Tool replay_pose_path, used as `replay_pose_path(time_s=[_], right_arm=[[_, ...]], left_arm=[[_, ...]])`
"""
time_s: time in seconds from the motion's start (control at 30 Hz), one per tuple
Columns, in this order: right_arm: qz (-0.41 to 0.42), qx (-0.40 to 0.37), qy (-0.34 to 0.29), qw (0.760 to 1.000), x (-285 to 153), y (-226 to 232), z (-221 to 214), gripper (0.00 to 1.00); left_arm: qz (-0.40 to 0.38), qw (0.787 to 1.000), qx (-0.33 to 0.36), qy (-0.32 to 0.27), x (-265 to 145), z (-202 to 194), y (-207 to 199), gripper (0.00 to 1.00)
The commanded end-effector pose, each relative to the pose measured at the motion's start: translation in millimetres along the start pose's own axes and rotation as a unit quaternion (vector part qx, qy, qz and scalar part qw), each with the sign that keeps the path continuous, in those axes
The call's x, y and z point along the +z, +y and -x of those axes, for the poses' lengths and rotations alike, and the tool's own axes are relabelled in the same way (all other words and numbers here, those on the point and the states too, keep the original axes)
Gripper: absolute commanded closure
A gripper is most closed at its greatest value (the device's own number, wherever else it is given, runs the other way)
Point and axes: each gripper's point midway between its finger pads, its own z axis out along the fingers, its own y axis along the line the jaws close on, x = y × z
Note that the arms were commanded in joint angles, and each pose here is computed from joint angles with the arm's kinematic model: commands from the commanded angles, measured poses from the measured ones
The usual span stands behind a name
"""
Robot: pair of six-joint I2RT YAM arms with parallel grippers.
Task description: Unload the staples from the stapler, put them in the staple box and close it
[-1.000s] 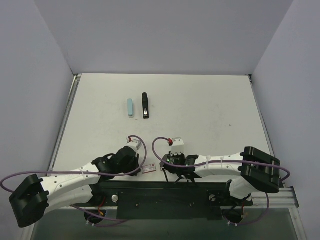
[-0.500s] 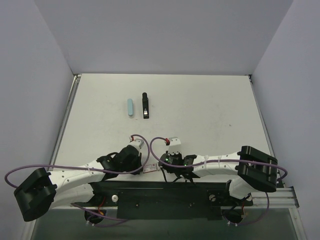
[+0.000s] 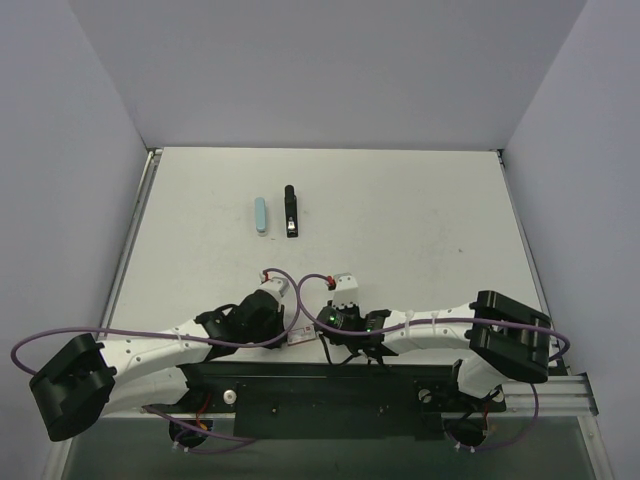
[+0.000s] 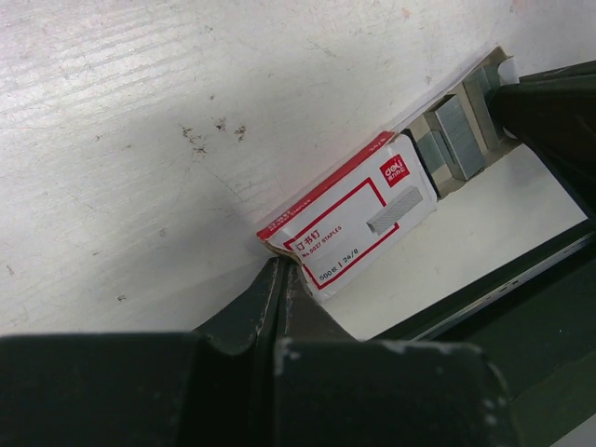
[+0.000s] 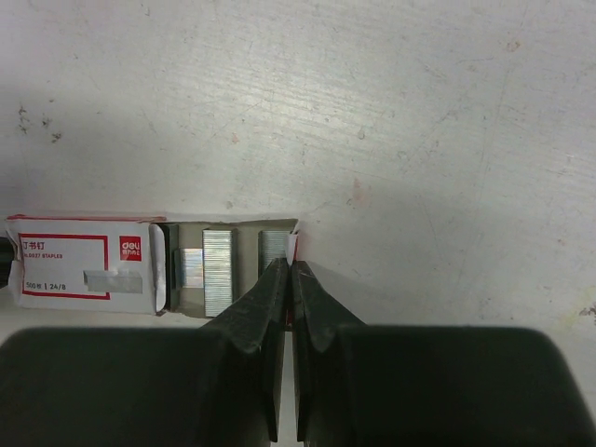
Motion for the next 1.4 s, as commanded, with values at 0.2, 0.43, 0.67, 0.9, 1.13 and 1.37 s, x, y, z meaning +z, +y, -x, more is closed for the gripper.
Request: replay_pose_path(time_s=[0.2, 0.43, 0.67, 0.9, 1.13, 1.37], right_arm=[[0.033, -0.012, 0.013, 0.999, 1.4, 5.6, -10.2, 1.00], [0.058, -0.016, 0.014, 0.998, 1.5, 16.8, -11.8, 1.00], [0.065, -0.012, 0.018, 0.998, 1.3, 21.6, -12.4, 1.00], [0.068, 0.003, 0.004, 0.998, -10.1, 19.1, -0.9, 0.94], [0.061, 0.009, -0.021, 0.998, -25.3, 12.0, 17.8, 0.79], [0.029, 0.015, -0.039, 0.999, -30.4, -5.8, 25.3, 0.80]], left_arm=[[0.000, 1.000, 0.005, 0.008, 1.5, -1.2, -1.7, 1.00], [-0.005, 1.000, 0.007, 0.010, 3.1, -0.5, -4.9, 1.00], [-0.007, 1.000, 0.009, 0.013, 3.8, -2.2, -7.2, 1.00], [-0.007, 1.000, 0.011, 0.014, 6.0, -2.3, -8.5, 1.00], [-0.012, 1.000, 0.015, 0.015, 6.8, -0.6, -14.2, 1.00], [-0.014, 1.000, 0.019, 0.015, 4.7, -0.6, -16.7, 1.00]])
